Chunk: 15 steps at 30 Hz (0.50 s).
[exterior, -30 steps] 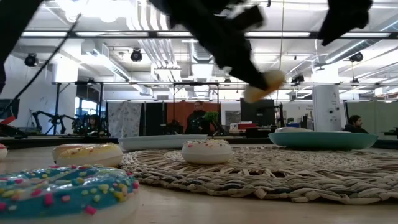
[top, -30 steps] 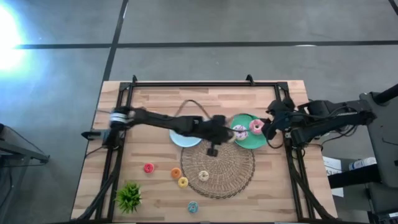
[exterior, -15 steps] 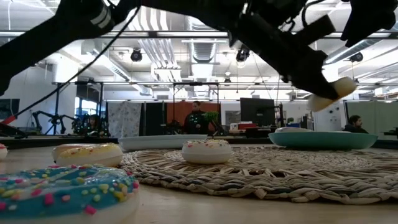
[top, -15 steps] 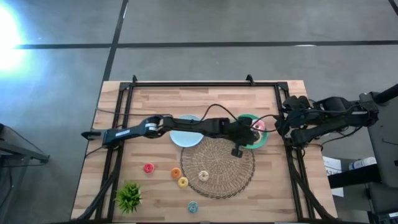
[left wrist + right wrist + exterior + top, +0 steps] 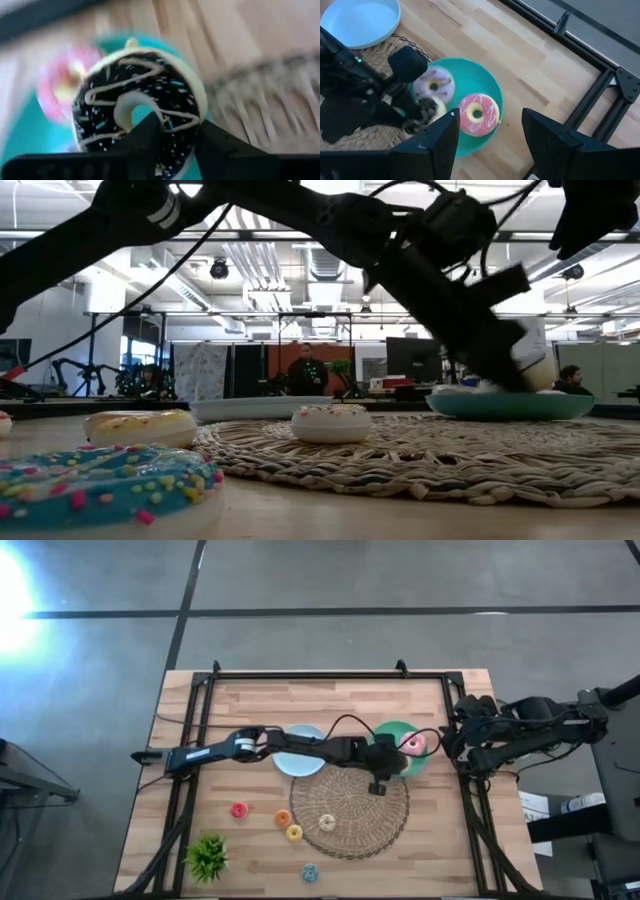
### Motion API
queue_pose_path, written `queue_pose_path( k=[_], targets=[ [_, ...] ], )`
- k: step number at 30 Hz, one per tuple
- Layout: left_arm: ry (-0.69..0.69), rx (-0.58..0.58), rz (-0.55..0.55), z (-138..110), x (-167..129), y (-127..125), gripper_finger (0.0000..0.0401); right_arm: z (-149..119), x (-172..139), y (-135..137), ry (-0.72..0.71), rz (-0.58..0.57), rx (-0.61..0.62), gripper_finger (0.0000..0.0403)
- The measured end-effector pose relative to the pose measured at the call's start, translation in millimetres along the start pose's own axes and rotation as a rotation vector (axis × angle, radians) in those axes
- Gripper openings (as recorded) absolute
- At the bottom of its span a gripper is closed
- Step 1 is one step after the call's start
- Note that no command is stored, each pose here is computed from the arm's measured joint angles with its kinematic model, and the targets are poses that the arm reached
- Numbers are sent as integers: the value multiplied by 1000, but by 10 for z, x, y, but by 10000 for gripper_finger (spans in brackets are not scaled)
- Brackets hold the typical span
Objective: Pick & Place donuts
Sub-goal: Put the big black donut on the green plate
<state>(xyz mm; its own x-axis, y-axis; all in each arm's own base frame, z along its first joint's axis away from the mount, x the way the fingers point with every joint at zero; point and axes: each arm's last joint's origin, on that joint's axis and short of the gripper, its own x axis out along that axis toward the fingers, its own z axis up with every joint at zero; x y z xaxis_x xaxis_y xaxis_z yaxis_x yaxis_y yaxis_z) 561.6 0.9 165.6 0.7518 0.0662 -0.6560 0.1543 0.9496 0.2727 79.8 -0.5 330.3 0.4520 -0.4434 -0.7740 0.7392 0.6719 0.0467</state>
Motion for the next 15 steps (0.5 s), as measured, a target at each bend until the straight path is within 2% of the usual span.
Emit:
queue_pose_path(
  k=[4,6,13,15],
  targets=[
    [226,-26,-48,-187,-78,-8,117,-4,31,25,-3,4,12,206],
    [269,-30,-54,-198,-141,0,121,-7,51,42,-8,11,16,206],
    [116,-34,1,60,-314,73,124,-8,119,116,-11,47,36,206],
    [129,-41,3,67,-365,115,124,-9,130,132,0,53,33,206]
  ],
)
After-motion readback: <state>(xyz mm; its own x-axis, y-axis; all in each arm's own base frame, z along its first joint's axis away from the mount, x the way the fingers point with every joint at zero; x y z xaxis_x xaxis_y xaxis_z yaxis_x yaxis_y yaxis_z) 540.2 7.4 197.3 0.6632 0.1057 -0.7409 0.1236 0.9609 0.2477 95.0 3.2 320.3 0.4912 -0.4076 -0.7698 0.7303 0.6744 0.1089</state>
